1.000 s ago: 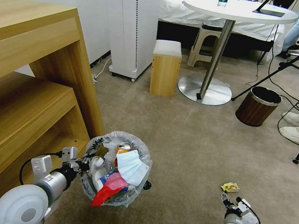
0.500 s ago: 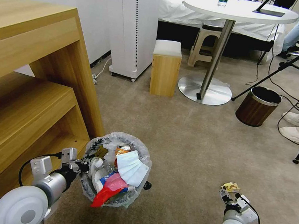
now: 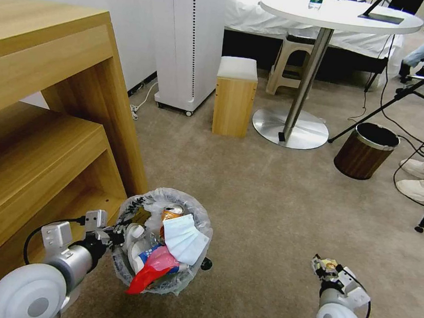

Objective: Pick up the trash bin and place the garbage on the floor into it.

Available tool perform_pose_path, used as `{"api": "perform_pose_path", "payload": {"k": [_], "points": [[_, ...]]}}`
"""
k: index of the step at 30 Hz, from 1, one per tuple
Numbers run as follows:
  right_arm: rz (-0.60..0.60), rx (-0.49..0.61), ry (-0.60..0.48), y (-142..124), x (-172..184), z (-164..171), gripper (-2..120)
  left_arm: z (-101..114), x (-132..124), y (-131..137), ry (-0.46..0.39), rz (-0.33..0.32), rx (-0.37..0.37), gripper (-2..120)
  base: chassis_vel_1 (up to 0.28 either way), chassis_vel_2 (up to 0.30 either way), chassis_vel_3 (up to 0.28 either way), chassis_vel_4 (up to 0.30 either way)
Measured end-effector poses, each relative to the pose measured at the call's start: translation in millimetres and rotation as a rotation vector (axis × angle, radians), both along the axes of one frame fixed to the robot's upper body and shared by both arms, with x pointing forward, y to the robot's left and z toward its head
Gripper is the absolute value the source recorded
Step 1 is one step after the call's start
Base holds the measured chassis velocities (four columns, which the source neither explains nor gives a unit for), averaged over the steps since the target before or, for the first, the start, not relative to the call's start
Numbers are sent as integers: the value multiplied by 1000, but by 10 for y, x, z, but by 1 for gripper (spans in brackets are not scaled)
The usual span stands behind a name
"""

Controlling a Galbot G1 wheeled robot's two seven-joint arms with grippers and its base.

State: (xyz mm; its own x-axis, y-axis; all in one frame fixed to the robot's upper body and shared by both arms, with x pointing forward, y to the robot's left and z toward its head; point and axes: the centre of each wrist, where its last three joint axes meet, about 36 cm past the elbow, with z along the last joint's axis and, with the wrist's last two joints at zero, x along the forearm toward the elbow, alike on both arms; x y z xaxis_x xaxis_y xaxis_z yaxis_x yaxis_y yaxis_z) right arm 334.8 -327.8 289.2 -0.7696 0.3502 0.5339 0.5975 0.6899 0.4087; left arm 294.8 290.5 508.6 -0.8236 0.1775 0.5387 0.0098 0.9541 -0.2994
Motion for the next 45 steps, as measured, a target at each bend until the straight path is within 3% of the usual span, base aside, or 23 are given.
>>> {"api": "perform_pose_path", "payload": {"k": [25,45], "points": [[-16,223,-61,90,253,-162,86,26,8,9,2,0,0,0,0,0,0,0],[34,232,-30,38,292,-462,87,35,-5,21,5,18,-1,0,0,0,0,0]]}}
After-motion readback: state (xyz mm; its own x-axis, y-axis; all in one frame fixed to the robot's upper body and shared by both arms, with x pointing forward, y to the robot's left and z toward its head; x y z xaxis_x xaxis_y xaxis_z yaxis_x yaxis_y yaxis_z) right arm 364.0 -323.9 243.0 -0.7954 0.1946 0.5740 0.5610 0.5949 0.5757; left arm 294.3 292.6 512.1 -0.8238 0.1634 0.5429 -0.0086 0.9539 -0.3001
